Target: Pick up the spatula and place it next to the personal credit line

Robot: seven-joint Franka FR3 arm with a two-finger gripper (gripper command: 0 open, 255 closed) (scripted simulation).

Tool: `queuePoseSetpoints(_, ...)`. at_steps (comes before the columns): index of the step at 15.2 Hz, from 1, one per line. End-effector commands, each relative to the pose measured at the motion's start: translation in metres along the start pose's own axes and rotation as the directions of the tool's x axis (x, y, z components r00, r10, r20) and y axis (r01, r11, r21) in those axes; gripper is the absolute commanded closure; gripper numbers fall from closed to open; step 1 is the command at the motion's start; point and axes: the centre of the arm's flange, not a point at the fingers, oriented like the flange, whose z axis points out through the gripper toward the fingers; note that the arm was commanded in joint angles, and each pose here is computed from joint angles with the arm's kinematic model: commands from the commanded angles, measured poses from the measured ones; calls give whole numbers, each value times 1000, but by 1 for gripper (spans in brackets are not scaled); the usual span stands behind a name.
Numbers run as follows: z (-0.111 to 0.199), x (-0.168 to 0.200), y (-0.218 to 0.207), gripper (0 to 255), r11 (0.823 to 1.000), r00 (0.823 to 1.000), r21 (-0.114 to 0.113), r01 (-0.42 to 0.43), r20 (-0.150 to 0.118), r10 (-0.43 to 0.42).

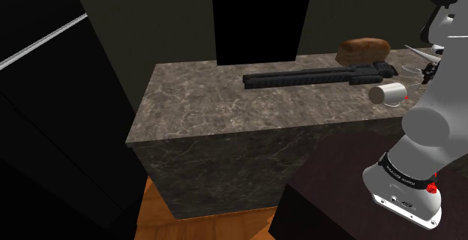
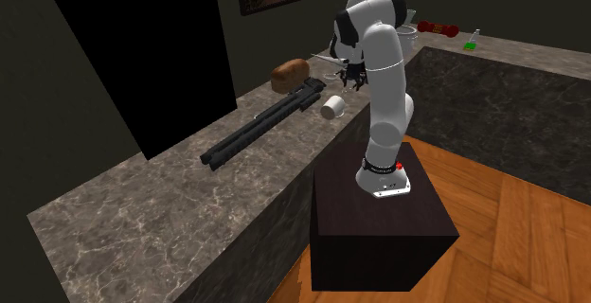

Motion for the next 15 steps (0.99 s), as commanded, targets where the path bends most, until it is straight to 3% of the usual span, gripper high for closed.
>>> queuePoseSetpoints(1, 0, 0, 0, 0, 1000, 1000, 0, 0, 0, 0)
queuePoseSetpoints(3, 0, 0, 0, 0, 1000, 1000, 0, 0, 0, 0)
queuePoseSetpoints(7, -50, 0, 0, 0, 1000, 1000, 0, 0, 0, 0)
queuePoseSetpoints(15, -50, 0, 0, 0, 1000, 1000, 0, 0, 0, 0)
